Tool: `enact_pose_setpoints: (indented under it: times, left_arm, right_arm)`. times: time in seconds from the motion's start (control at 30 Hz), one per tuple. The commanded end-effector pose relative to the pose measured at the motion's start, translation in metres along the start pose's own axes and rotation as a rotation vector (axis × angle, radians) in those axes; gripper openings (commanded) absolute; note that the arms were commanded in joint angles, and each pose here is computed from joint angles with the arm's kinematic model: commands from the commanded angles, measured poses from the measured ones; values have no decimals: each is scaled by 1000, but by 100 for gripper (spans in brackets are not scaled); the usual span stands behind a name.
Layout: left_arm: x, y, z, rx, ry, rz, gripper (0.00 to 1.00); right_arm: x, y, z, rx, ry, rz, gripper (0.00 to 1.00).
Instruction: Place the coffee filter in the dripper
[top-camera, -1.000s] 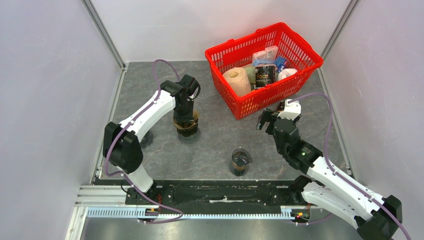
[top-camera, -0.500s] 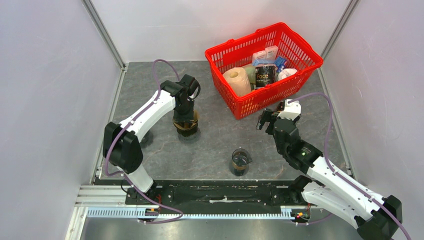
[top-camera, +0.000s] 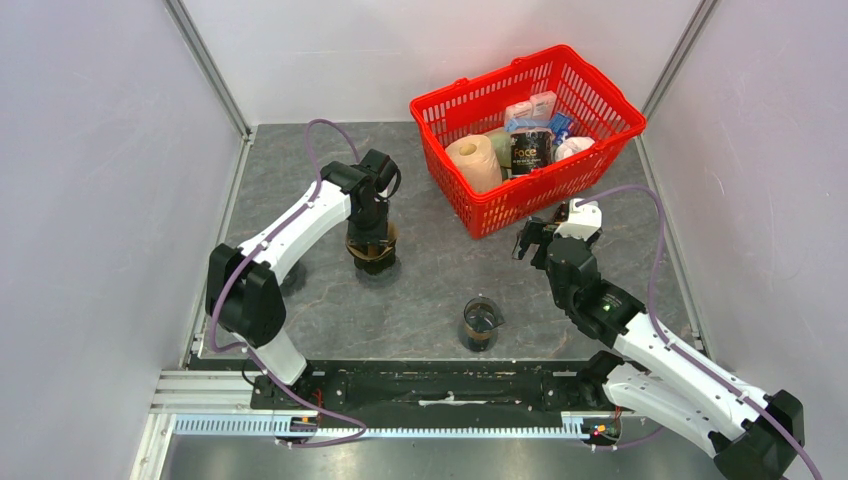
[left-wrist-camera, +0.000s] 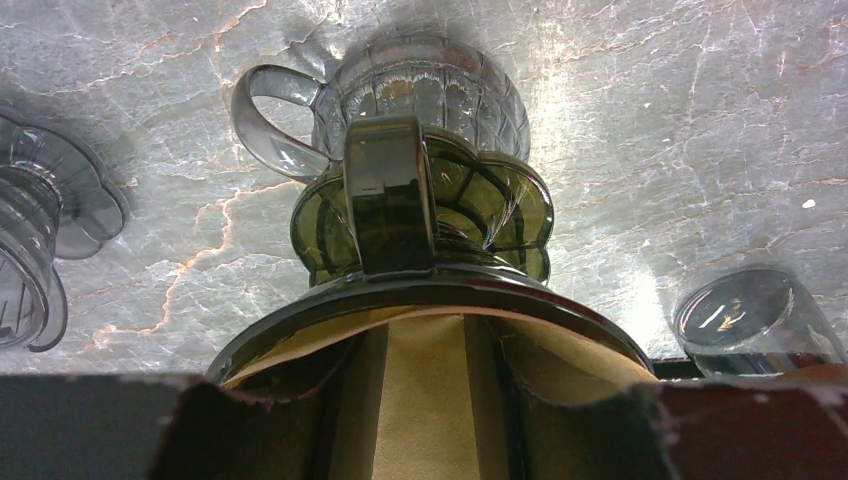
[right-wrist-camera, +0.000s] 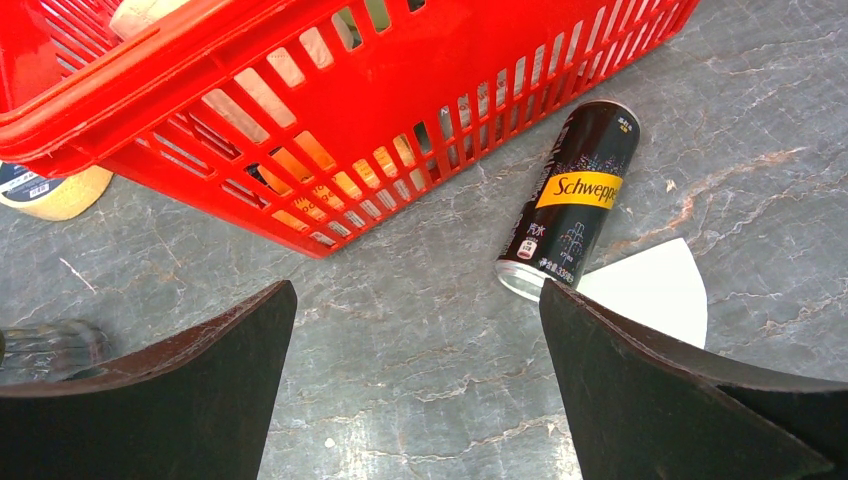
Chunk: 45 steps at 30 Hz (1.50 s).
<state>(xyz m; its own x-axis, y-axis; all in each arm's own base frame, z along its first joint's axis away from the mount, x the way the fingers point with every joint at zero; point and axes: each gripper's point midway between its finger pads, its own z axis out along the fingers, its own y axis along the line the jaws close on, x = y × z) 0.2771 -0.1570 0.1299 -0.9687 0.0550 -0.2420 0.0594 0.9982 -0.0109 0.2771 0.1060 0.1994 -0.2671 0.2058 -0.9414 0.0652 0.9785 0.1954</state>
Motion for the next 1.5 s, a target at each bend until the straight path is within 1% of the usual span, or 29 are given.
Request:
enact_pose_setpoints:
  times: [0.0,0.23,0.5,0.6,0.67,0.77,0.97,1.27,1.47]
  left_arm:
    - [4,0,-2,10,0,37,43]
    - [3,0,-4,14,-6,33,44]
    - [2,-2,-7,25,-13,30,44]
    - [2,-2,-9,30,-19,30,42]
    - [1,-2,-10,31,-21,29,37]
    - [1,-2,-10,31,-22,29,34]
    - [1,-3,-11,34,-25,29,33]
    - [-7,-4,-29,66,-95,21,33]
    - [-7,-4,-34,72,-109,20,32]
  right_arm:
    - [-9,4,1,-11,-31,20,99]
    - [-8,5,2,-11,-29,19,99]
    - [-9,5,1,-13,-30,20,99]
    - [-8,5,2,-11,-29,18,99]
    - [-7,5,2,-11,-27,18,99]
    - [-7,5,2,-10,-26,16,99]
    - [-7,5,3,-9,-24,15,99]
    - [-6,5,3,-9,-22,13,99]
    - [-7,5,2,-11,-26,16,99]
